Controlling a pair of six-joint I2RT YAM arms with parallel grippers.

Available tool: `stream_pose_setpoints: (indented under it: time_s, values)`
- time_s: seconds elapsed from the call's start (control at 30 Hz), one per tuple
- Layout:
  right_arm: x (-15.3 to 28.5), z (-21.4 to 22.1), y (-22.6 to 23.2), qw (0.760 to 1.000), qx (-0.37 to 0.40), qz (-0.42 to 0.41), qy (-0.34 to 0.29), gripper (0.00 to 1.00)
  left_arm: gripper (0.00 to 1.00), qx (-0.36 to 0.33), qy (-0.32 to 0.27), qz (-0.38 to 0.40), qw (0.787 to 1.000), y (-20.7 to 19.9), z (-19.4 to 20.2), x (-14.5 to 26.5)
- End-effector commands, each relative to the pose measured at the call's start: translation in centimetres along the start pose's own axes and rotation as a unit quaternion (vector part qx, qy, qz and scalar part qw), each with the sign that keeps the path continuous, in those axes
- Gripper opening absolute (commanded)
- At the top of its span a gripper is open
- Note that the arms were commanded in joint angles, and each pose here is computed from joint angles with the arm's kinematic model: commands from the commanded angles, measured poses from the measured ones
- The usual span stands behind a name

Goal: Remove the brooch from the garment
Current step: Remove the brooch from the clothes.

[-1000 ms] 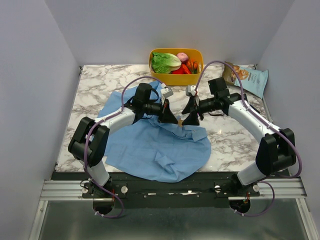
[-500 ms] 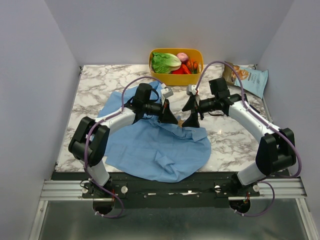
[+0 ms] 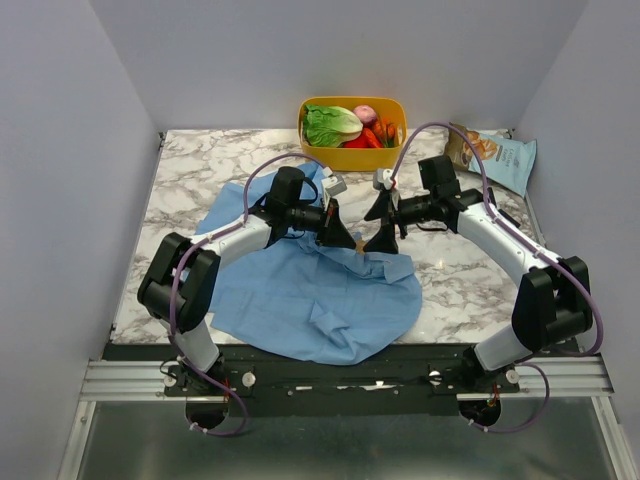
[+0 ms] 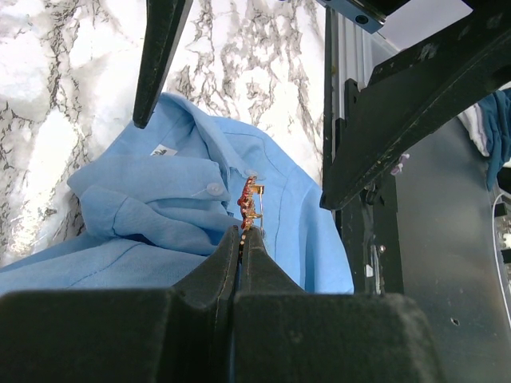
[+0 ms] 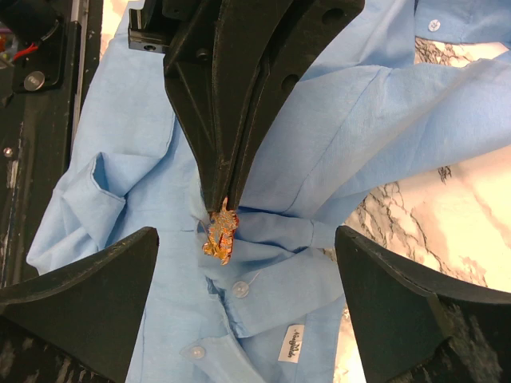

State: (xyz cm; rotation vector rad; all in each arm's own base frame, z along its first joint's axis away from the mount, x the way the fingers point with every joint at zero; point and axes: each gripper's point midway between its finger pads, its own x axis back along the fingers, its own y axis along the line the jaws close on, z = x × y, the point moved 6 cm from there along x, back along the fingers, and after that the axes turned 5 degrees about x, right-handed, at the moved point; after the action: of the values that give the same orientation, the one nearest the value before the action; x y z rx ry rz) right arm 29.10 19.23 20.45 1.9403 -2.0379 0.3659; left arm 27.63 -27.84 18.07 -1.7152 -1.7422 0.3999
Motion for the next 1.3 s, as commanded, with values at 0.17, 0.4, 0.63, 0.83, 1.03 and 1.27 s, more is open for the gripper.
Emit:
stream_pose_setpoints:
  time_s: [0.17,0.4,0.63,0.83,1.03,1.27]
  values:
    - [-0.4,1.0,-0.6,1.0,-0.012,0.012,0.016,0.9,0.0,-0.012,-0.002,0.022,1.0,-0.4,-0.6,-0.2]
    - [-0.8,1.7,-0.9,0.999,-0.027,0.012,0.025,0.83,0.0,-0.009,-0.002,0.026,1.0,-0.5,-0.5,-0.2]
    - [-1.0,1.9,-0.6,0.999,-0.033,-0.004,0.024,0.67,0.0,-0.009,-0.003,0.026,1.0,-0.5,-0.5,-0.2]
    - [-1.4,1.8,-0.1,0.999,-0.026,-0.019,0.028,0.58,0.0,-0.008,-0.003,0.026,1.0,-0.4,-0.6,-0.2]
    - [-1.8,1.8,0.0,0.999,-0.02,-0.022,0.035,0.54,0.0,-0.005,-0.002,0.026,1.0,-0.4,-0.5,-0.3]
    - [-1.7,1.7,0.0,0.999,-0.017,-0.02,0.036,0.47,0.0,-0.004,-0.001,0.026,1.0,-0.3,-0.4,-0.3]
